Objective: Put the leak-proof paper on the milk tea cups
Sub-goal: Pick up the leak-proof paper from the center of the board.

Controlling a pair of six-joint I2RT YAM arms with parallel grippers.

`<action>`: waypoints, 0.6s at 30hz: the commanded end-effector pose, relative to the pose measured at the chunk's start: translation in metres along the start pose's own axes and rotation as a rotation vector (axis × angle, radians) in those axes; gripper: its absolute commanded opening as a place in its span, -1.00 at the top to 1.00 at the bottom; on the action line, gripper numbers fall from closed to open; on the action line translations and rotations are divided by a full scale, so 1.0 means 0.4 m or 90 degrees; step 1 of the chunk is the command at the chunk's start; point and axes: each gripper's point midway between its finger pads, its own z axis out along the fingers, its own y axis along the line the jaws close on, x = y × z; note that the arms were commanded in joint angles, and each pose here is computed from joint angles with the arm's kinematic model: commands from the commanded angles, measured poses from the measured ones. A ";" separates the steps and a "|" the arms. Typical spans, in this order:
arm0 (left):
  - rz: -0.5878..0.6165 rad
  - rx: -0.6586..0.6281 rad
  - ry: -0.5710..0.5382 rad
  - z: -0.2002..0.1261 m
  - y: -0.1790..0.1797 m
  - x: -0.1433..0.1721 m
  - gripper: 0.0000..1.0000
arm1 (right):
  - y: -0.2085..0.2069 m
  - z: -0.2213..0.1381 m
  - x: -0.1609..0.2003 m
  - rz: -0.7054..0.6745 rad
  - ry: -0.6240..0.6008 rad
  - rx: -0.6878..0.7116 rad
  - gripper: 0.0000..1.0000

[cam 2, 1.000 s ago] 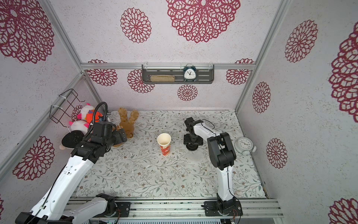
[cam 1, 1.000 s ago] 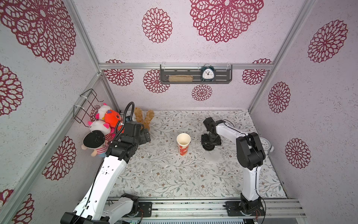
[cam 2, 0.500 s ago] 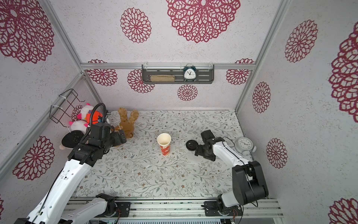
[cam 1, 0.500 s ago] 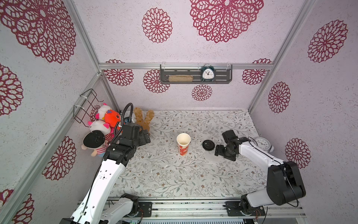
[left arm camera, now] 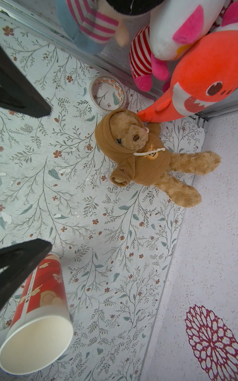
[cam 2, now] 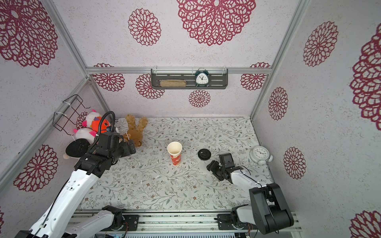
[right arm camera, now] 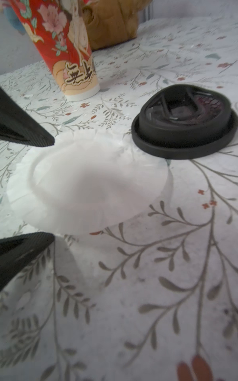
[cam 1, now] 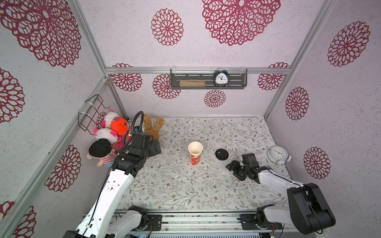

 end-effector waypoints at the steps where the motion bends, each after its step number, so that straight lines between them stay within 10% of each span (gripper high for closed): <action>1: -0.002 0.003 -0.004 -0.004 -0.005 0.001 -0.95 | 0.009 0.004 -0.014 0.050 -0.024 -0.029 -0.24; 18: 0.002 0.003 -0.002 -0.003 -0.009 0.007 -0.95 | -0.024 -0.041 -0.043 0.096 -0.089 0.012 1.00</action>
